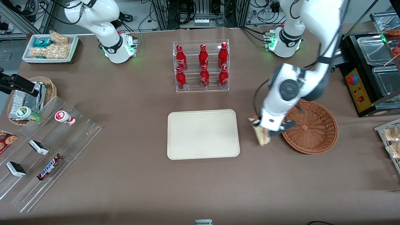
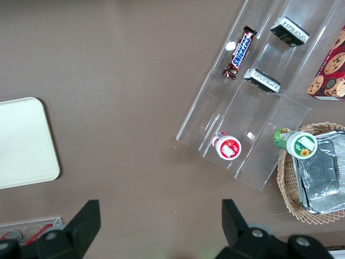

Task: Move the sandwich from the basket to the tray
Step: 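Lift the sandwich and carry it with the left gripper to the tray, then lower the sandwich onto the tray and open the left gripper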

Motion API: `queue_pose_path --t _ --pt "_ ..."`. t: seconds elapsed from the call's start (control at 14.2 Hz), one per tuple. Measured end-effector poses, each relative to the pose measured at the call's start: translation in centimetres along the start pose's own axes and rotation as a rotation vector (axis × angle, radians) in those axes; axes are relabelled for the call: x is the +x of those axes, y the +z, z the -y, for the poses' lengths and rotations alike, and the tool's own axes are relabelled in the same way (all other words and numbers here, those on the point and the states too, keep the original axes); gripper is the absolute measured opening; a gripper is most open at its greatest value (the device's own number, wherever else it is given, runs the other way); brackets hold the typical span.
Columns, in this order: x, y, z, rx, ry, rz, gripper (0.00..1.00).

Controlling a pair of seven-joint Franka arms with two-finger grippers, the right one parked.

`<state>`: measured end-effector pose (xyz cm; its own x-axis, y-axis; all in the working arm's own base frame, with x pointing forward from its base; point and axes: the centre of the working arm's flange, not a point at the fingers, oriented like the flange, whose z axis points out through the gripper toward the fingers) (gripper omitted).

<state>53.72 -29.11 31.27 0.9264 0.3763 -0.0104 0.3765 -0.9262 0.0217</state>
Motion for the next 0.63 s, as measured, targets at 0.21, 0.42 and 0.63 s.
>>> queue_pose_path --t 0.21,0.42,0.63 --pt "-4.7 1.4 -7.8 -0.025 0.1 -0.011 0.15" --pt "-7.5 3.9 -13.0 -0.059 0.184 -0.053 0.15" --pt "-9.2 6.0 -15.9 -0.067 0.236 -0.093 0.15"
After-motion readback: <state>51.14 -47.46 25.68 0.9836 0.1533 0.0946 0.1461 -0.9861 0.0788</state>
